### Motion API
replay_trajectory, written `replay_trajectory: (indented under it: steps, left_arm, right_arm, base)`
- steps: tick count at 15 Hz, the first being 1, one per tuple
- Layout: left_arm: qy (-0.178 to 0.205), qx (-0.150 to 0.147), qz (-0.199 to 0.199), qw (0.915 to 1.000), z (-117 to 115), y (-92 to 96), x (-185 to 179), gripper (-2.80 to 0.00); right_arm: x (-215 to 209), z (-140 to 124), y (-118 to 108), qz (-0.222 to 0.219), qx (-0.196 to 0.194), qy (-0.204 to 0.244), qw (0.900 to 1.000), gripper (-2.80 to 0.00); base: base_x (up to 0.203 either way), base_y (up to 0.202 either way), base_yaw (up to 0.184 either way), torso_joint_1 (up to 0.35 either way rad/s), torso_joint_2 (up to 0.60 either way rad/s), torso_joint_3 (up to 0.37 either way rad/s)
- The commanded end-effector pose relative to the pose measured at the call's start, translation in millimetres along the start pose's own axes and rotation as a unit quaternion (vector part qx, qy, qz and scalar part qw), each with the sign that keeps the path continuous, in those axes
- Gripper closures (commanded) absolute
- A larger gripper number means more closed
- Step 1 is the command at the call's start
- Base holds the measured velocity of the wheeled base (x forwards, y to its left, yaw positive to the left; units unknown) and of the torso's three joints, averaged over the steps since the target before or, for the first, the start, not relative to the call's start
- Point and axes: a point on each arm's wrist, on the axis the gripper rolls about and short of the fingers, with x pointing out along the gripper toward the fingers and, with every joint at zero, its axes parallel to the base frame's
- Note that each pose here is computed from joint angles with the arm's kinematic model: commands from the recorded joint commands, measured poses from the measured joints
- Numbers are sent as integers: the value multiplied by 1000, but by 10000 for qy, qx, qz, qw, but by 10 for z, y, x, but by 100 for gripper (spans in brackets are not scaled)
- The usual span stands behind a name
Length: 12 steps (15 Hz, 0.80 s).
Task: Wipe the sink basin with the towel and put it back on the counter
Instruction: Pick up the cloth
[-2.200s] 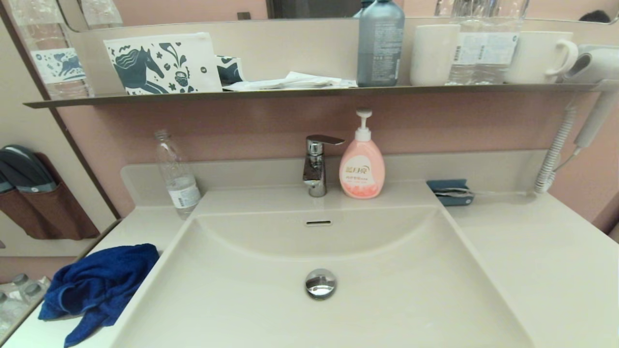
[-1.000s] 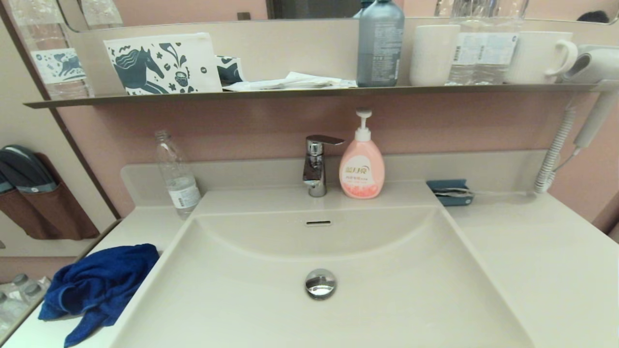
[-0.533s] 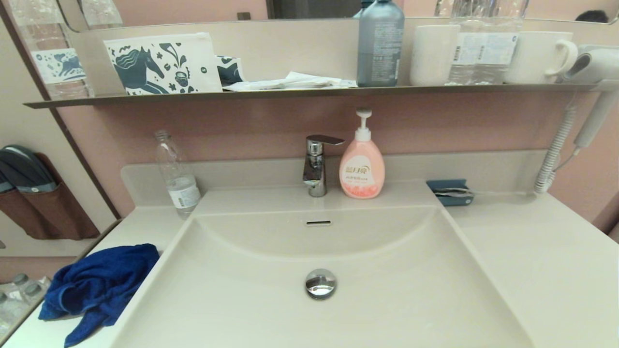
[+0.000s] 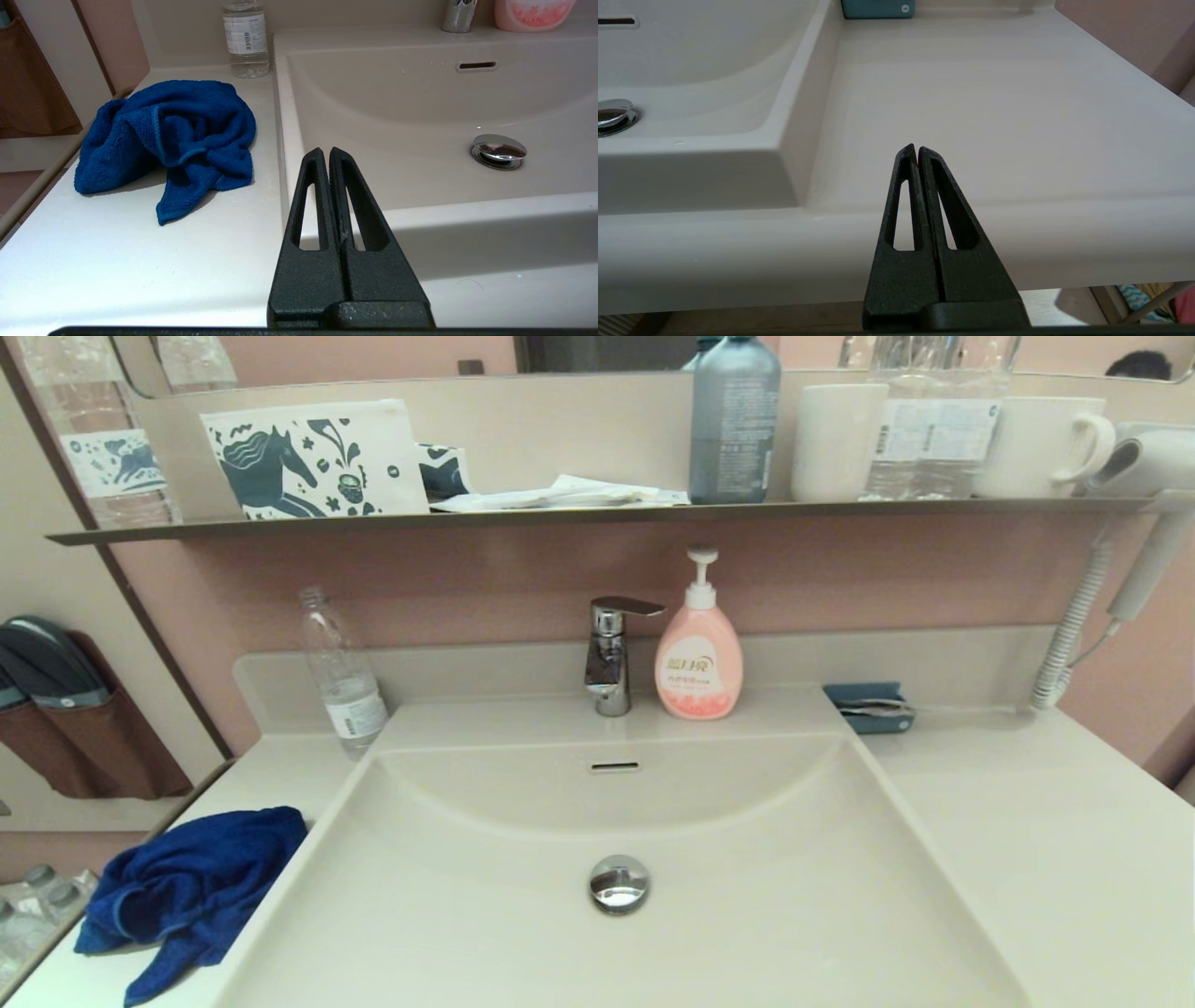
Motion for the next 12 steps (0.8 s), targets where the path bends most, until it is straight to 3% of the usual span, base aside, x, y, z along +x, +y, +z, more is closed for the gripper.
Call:
replay_trajectory:
  steps: [1, 7, 12]
  left_arm:
    - [4, 0, 0, 10000, 1, 0, 1, 0]
    - [4, 25, 8, 10000, 1, 0, 1, 0]
    - [127, 320, 74, 9994, 48, 4, 11, 0]
  right_arm:
    - [1, 0, 0, 0, -6, 7, 10000, 0]
    - [1, 0, 0, 0, 0, 7, 10000, 0]
    - [1, 0, 0, 0, 0, 7, 10000, 0]
  base:
    - [0, 0, 0, 0, 0, 0]
    - [0, 0, 0, 0, 0, 0]
    - [0, 0, 0, 0, 0, 0]
